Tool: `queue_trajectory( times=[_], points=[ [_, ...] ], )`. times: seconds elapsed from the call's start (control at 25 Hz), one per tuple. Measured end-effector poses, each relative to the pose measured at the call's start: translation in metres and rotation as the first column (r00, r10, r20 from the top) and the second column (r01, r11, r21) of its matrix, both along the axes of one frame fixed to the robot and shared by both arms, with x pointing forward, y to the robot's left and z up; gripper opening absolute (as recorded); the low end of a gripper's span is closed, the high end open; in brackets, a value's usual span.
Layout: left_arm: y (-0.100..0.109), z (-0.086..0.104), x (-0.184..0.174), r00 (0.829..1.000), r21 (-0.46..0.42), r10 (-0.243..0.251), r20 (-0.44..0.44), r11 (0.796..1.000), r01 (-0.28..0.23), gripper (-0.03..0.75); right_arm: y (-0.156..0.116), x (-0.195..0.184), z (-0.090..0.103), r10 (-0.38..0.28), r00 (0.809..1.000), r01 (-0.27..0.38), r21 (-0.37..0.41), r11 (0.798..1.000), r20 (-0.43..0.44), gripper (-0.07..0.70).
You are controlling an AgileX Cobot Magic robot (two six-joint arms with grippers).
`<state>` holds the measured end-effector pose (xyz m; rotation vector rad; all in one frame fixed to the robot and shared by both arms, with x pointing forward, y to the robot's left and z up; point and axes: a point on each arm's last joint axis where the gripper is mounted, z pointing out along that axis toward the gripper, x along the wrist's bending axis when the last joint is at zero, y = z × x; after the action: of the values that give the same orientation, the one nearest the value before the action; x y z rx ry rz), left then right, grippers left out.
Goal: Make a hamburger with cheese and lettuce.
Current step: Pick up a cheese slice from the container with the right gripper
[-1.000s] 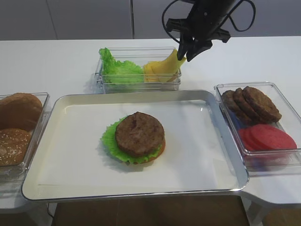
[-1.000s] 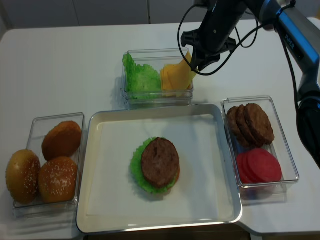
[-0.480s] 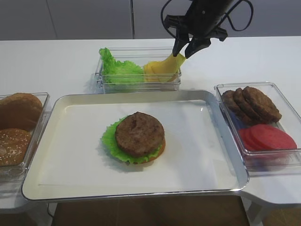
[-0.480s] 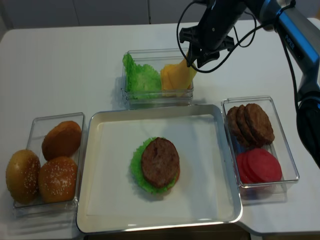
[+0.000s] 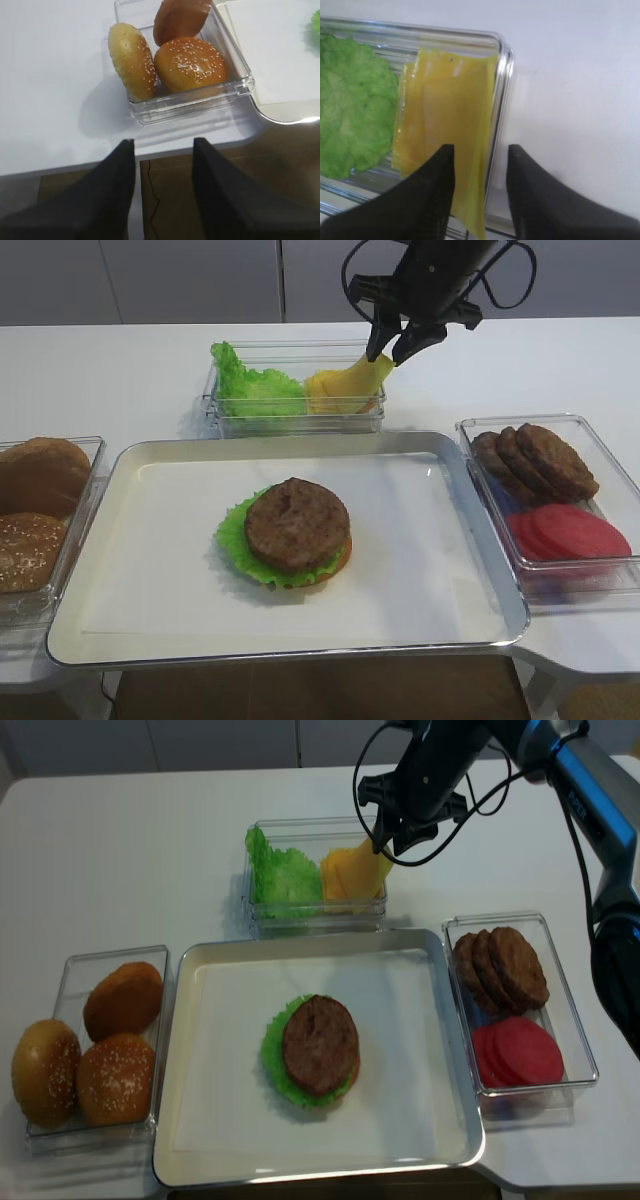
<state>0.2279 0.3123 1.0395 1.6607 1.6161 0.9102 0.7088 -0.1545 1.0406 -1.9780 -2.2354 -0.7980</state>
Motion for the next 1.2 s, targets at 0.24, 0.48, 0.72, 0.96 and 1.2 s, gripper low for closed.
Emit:
queue_trajectory(
  times=[0.24,0.48,0.72,0.96,1.2],
  points=[
    [0.0000,0.0000,0.0000,1.000,0.000,0.000,0.000,1.000,0.000,0.288,0.0003,0.0008,-0.0030,0.012,1.000,-0.012,-0.004,1.000,-0.001,0.284],
    [0.0000,0.0000,0.0000,1.000,0.000,0.000,0.000,1.000,0.000,0.288,0.0007,0.0007,-0.0029,0.015,1.000,-0.015,0.000,1.000,-0.001,0.284],
    [0.0000,0.0000,0.0000,1.000,0.000,0.000,0.000,1.000,0.000,0.288,0.0007,0.0007,-0.0029,0.016,1.000,-0.016,-0.001,1.000,0.000,0.230],
    [0.0000,0.0000,0.0000,1.000,0.000,0.000,0.000,1.000,0.000,0.288,0.0005,-0.0007,-0.0034,0.022,1.000,-0.022,-0.004,1.000,-0.015,0.119],
    [0.0000,0.0000,0.0000,1.000,0.000,0.000,0.000,1.000,0.000,0.288,0.0004,-0.0017,-0.0038,0.026,0.999,-0.027,-0.007,1.000,-0.026,0.050]
  ],
)
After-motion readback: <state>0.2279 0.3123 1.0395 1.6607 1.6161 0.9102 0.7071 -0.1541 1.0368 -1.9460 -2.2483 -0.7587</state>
